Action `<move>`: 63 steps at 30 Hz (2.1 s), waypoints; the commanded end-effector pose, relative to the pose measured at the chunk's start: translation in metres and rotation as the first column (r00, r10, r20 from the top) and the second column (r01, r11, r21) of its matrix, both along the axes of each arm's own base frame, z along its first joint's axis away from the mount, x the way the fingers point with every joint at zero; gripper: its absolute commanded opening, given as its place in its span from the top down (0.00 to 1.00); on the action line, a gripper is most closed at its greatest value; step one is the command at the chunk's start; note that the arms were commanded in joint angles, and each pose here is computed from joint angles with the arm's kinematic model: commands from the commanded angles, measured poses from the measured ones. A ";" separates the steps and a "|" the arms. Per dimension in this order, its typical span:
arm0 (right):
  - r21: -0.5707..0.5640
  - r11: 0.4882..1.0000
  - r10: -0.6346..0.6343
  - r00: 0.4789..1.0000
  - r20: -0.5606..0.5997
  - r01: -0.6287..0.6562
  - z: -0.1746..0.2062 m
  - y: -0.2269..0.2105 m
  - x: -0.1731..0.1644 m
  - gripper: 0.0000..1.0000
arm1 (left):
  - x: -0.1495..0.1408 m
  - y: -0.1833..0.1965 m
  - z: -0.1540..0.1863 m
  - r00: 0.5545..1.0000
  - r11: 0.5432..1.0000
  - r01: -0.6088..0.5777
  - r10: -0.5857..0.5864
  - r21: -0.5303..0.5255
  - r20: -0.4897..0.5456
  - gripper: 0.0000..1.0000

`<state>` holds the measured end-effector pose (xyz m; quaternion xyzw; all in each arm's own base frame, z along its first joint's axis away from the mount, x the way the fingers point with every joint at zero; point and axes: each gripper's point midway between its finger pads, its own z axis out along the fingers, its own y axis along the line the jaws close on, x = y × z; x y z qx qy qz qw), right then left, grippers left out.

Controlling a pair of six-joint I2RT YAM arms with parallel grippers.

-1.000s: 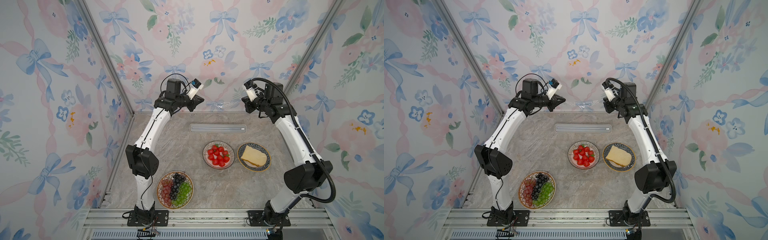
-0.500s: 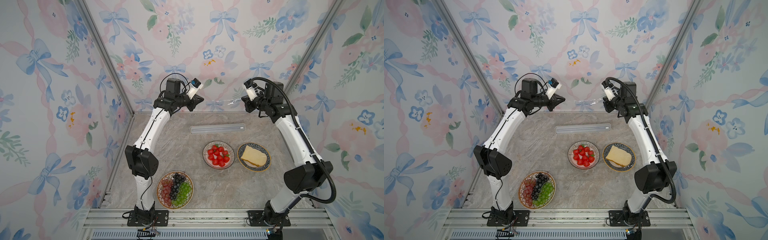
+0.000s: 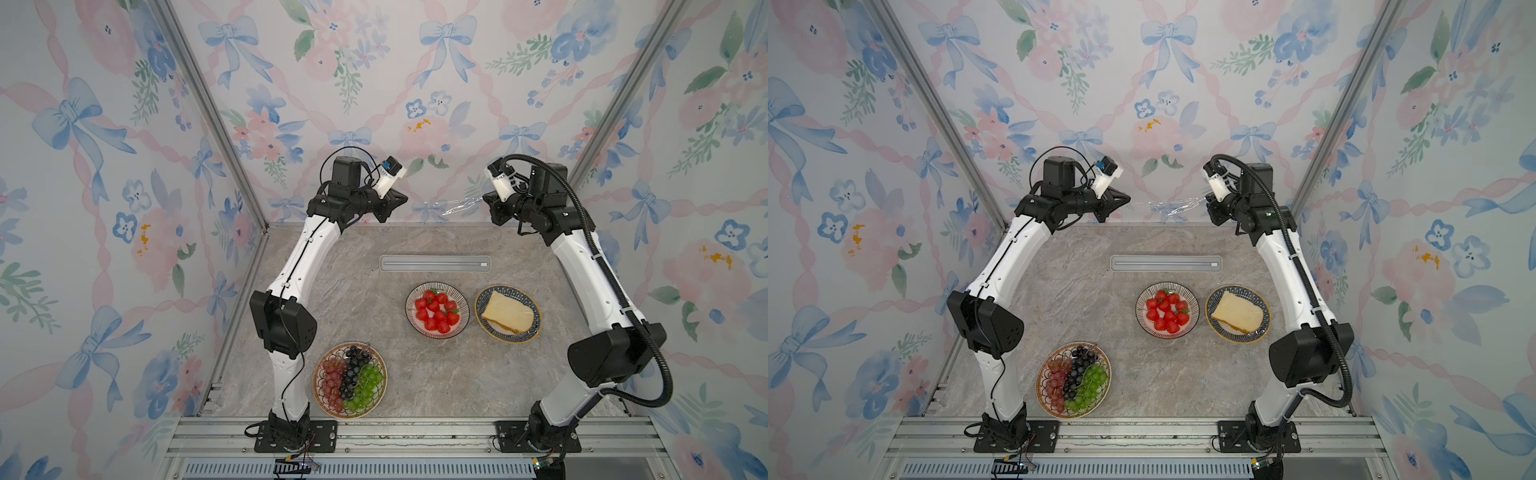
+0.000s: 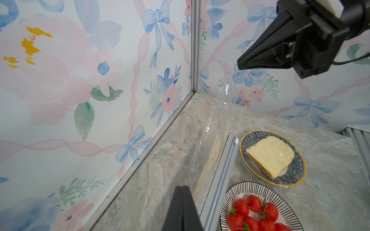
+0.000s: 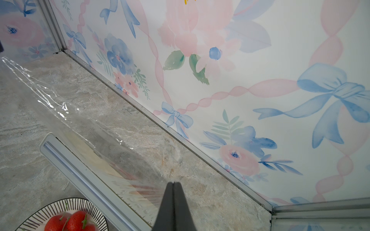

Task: Wrap the plate with plastic wrap
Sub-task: Pull the plastic wrap from the plastic wrap cutting box.

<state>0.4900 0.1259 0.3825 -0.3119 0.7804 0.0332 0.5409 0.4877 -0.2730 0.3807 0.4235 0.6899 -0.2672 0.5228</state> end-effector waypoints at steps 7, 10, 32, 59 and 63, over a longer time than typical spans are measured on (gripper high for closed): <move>0.014 1.000 -0.003 0.993 0.119 0.001 0.050 0.002 -0.011 1.00 | -0.018 0.010 0.055 0.993 0.999 -0.011 0.016 -0.041 0.118 1.00; 0.016 1.000 -0.007 0.993 0.121 0.005 0.050 0.001 -0.011 1.00 | -0.018 0.010 0.055 0.993 0.999 -0.012 0.016 -0.041 0.119 1.00; 0.020 0.999 -0.028 0.990 0.135 0.025 0.056 0.000 -0.011 1.00 | -0.017 0.014 0.060 0.991 0.999 -0.036 0.041 -0.041 0.129 1.00; 0.051 0.997 -0.064 0.977 0.204 0.055 0.085 -0.006 -0.016 1.00 | -0.025 0.011 0.081 0.986 0.997 0.002 0.011 -0.077 0.167 1.00; 0.051 0.997 -0.070 0.976 0.206 0.060 0.086 -0.007 -0.017 1.00 | -0.023 0.012 0.082 0.986 0.997 -0.002 0.015 -0.079 0.168 1.00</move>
